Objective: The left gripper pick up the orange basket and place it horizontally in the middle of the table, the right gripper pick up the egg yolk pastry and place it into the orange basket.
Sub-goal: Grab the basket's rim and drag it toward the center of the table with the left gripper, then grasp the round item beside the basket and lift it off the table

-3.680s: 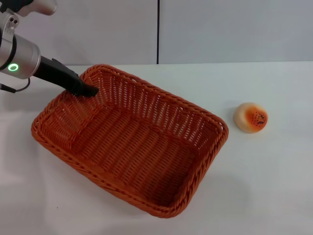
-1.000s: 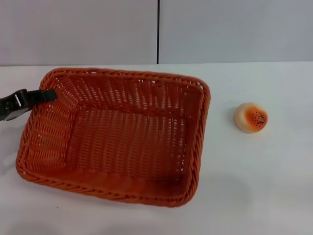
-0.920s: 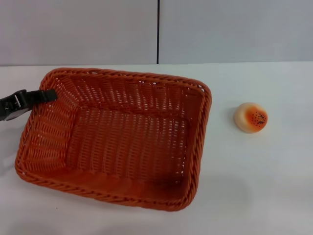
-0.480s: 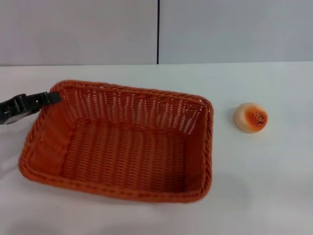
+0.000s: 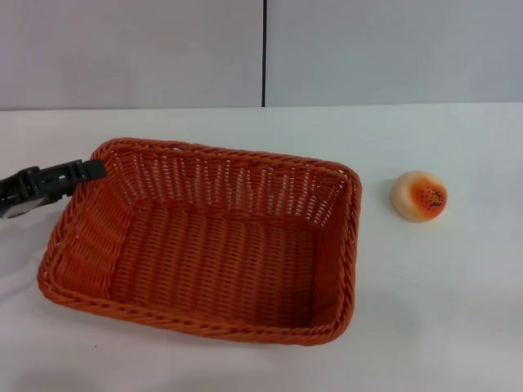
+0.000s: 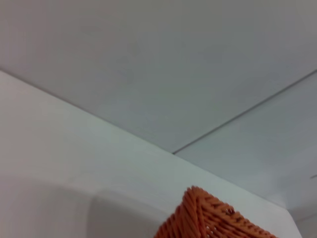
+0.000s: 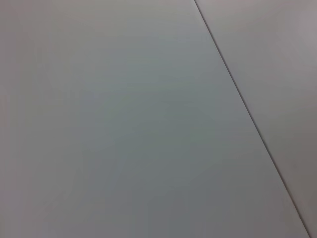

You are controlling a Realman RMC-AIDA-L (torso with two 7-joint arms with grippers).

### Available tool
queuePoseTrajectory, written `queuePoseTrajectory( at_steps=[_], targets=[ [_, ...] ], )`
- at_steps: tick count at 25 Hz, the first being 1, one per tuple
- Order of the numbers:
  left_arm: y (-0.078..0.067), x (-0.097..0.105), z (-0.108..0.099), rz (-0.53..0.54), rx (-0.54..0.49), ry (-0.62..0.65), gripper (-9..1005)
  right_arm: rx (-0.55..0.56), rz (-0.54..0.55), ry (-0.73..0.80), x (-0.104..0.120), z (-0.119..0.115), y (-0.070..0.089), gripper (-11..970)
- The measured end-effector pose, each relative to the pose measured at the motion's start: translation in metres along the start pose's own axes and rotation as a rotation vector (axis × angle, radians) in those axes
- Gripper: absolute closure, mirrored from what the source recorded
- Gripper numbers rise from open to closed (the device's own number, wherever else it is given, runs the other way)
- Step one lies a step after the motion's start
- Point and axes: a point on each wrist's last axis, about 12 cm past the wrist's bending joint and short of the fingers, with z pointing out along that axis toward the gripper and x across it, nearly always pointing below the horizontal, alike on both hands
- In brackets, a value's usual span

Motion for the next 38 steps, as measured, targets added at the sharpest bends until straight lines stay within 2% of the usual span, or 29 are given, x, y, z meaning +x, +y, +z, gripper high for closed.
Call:
queuePoseTrajectory(
  at_steps=[2, 12, 22, 26, 31, 33, 34, 35, 38],
  targets=[
    [-0.001, 0.0, -0.003, 0.001, 0.011, 0.018, 228, -0.001, 0.0, -0.001, 0.0, 0.001, 0.0, 593],
    [-0.009, -0.002, -0.014, 0.007, 0.071, 0.088, 229, 0.0, 0.002, 0.002, 0.0, 0.005, 0.0, 582],
    [-0.003, -0.008, -0.019, 0.022, 0.009, 0.149, 228, -0.006, 0.002, 0.02, 0.001, 0.01, 0.0, 570],
    [0.003, -0.015, -0.033, 0.049, -0.018, 0.067, 228, -0.054, 0.006, 0.052, 0.002, 0.015, 0.002, 566],
    [0.009, -0.02, -0.044, 0.183, -0.031, -0.084, 229, -0.139, 0.07, 0.117, 0.001, 0.025, 0.003, 560],
    [0.008, -0.017, -0.042, 0.241, -0.017, -0.129, 230, -0.229, 0.101, 0.154, -0.003, 0.033, 0.006, 558],
    [0.004, -0.015, -0.039, 0.319, 0.01, -0.189, 231, -0.325, 0.145, 0.205, -0.008, 0.04, 0.009, 557],
    [0.004, -0.015, -0.039, 0.319, 0.01, -0.189, 232, -0.325, 0.145, 0.205, -0.008, 0.04, 0.009, 556],
    [-0.002, -0.013, -0.035, 0.441, 0.076, -0.331, 234, -0.501, 0.244, 0.352, -0.023, 0.058, 0.013, 552]
  ],
)
